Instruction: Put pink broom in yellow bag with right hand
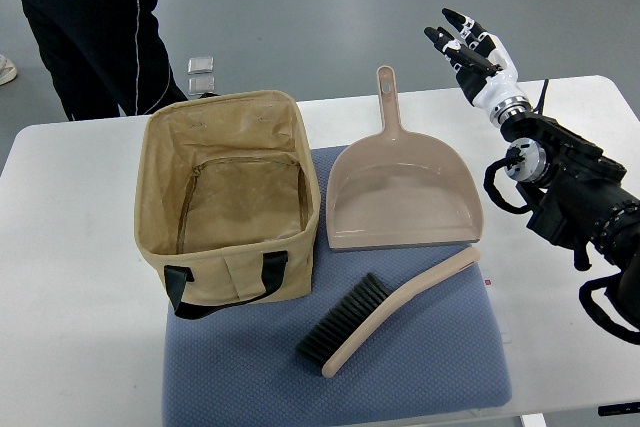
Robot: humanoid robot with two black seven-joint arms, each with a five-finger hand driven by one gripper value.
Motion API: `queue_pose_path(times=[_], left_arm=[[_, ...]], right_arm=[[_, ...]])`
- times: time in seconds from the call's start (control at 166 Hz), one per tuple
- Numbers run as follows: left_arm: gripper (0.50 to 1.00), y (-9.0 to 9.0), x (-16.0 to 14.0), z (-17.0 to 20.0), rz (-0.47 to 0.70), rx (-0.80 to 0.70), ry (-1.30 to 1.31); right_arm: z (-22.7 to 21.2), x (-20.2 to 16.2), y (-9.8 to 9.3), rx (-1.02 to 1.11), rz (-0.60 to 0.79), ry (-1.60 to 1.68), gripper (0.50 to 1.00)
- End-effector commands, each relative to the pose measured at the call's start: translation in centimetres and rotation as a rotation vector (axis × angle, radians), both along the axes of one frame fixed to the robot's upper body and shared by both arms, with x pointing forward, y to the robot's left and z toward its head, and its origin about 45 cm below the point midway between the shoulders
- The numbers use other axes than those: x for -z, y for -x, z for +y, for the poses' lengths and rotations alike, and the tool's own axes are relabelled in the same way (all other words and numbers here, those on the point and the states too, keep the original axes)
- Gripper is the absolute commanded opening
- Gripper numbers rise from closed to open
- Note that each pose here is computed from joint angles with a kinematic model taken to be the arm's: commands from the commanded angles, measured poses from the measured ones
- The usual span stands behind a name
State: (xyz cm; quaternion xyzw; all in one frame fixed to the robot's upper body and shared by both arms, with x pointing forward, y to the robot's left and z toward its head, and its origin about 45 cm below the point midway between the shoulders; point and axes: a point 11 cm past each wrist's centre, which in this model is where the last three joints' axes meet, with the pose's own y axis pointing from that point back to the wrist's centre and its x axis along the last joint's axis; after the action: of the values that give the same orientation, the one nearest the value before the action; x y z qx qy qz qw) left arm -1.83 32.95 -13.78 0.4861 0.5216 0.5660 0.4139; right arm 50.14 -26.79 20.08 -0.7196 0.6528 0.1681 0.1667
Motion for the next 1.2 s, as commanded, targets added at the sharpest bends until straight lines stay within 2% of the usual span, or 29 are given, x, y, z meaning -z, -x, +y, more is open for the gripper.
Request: queue_pose_path(times=[0.0, 1.195], left_arm=[[1.000, 0.0, 0.0, 0.0, 0.000, 0.000, -0.001], [1.000, 0.1, 0.0, 0.0, 0.002, -0.001, -0.001]], right_arm=[[0.0, 0.0, 0.0, 0.000, 0.000, 0.000, 0.930], [0.1, -1.1, -0.7, 0.018, -0.010, 0.018, 0.930]])
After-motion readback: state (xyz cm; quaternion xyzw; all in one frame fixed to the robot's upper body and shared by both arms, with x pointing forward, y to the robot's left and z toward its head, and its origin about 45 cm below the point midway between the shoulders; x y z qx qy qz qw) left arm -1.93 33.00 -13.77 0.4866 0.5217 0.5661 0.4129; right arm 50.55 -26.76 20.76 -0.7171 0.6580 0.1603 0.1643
